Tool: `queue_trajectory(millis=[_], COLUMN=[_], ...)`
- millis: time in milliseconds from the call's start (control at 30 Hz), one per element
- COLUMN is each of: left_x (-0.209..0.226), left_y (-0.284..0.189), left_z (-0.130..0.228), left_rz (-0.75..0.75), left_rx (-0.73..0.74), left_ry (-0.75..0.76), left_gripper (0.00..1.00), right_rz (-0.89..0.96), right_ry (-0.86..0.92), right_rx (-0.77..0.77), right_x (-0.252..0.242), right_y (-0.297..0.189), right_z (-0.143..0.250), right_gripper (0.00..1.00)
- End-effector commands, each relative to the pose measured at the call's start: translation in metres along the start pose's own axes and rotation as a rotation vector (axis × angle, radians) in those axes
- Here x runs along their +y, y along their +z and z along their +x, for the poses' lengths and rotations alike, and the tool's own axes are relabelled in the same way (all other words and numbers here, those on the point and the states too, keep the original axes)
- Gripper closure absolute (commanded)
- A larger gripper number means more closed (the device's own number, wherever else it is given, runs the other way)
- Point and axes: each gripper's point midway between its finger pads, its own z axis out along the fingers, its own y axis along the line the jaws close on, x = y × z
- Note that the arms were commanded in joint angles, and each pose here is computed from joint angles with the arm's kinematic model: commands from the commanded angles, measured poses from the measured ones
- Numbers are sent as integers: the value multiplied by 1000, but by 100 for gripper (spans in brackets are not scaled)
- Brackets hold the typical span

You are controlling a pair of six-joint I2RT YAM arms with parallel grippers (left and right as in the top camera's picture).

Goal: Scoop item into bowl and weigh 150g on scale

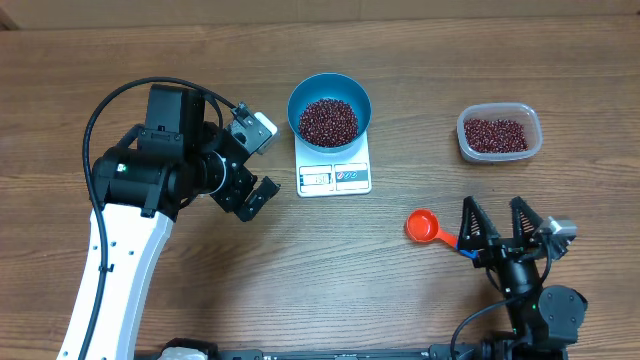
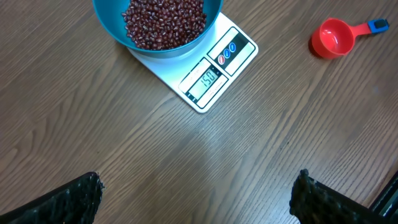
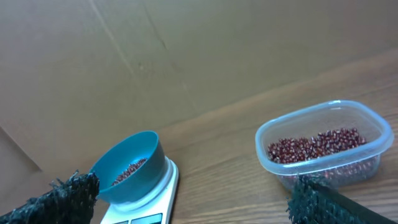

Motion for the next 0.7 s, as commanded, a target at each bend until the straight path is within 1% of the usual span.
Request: queue_trajectory(millis=[0,667], left_x=[-1,-1], left_y=[-2,-2], left_z=[-5,-5], left_rz=[8,8], left_rx=[-14,-14], left_ry=[26,26], left_gripper=[0,0], right_rz=[-8,-11], right_ry=[-11,-30], right_rx=[-6,-5], right_x=[0,-2], right_y=[1,6], right_z=[3,17], right_gripper=[0,0])
